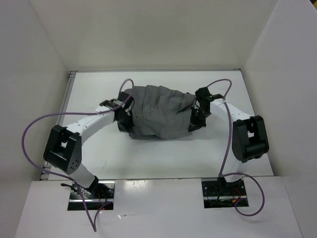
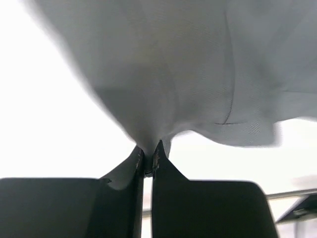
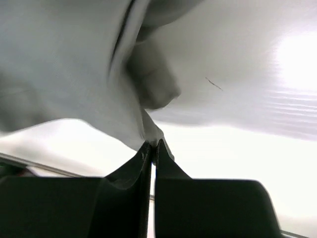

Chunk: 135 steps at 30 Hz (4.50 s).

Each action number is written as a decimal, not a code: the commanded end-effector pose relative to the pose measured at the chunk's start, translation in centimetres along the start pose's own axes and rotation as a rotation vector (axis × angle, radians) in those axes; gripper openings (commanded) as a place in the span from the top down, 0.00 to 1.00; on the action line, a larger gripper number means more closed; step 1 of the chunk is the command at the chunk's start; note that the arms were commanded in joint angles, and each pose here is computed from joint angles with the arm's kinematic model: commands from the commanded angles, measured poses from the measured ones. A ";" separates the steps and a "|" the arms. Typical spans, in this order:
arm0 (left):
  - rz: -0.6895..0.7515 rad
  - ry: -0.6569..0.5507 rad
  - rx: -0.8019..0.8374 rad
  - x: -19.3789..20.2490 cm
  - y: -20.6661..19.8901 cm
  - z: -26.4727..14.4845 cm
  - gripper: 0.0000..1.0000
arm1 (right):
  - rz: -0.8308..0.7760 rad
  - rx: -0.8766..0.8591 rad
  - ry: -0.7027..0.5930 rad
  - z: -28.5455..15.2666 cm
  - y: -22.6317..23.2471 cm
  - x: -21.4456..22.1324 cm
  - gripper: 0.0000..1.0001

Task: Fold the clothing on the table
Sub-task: Flatten the skirt out, then fold the skirt

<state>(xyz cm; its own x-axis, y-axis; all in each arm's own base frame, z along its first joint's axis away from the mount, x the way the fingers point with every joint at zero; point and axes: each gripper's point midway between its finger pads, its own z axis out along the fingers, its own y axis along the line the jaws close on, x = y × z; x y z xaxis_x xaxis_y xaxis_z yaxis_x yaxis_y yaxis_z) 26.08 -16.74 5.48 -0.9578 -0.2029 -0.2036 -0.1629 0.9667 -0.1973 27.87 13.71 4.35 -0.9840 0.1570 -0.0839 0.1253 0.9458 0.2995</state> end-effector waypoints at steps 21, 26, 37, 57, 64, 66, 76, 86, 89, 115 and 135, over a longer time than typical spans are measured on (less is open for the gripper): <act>0.325 -0.584 0.797 -16.9 -7.9 -28.3 1.00 | -0.240 -0.359 -0.997 -36.0 8.2 -8.4 1.00; 0.514 -0.733 1.050 -10.2 -7.3 -40.2 1.00 | -0.386 -0.419 -1.284 -45.7 8.8 -0.2 1.00; 0.288 -0.626 0.944 -16.5 -4.7 -33.1 1.00 | -0.250 -0.421 -1.098 -37.7 8.5 -6.5 1.00; 0.301 -0.656 0.987 -28.6 -6.1 -34.3 1.00 | -0.171 -0.357 -1.151 -38.7 8.0 -19.2 1.00; 0.149 -0.424 0.953 -22.0 -5.7 -22.3 1.00 | -0.039 -0.357 -0.681 -21.3 4.1 -12.6 1.00; 0.038 -0.256 0.882 -17.5 -3.7 -14.5 1.00 | -0.015 -0.357 -0.570 -18.1 4.3 -8.8 1.00; -0.083 0.145 0.761 2.5 1.0 -5.9 0.99 | 0.236 -0.282 0.074 -8.2 3.4 13.4 1.00; -0.096 0.143 0.765 2.6 0.2 -9.3 0.98 | 0.343 -0.223 0.039 -11.3 2.2 15.6 1.00; -0.084 0.064 0.820 -0.6 -1.3 -11.5 0.97 | 0.390 -0.203 -0.064 -12.8 1.8 13.8 1.00; -0.066 -0.038 0.820 -6.0 -2.4 -11.7 0.97 | 0.553 -0.230 -0.269 -14.5 0.8 12.5 1.00; -0.103 0.079 0.711 -13.2 -7.3 1.0 0.92 | 0.656 0.049 -0.507 -10.4 -2.5 0.0 0.93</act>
<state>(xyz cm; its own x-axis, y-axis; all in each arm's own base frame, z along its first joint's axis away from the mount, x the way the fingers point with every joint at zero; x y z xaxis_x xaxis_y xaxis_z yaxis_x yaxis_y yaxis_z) 37.22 -20.48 9.50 -0.9713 -0.2349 -0.0365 -0.1125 0.5895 -0.7999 21.97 10.39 12.26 -0.6122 0.7694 -0.1822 0.6709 0.6274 0.3952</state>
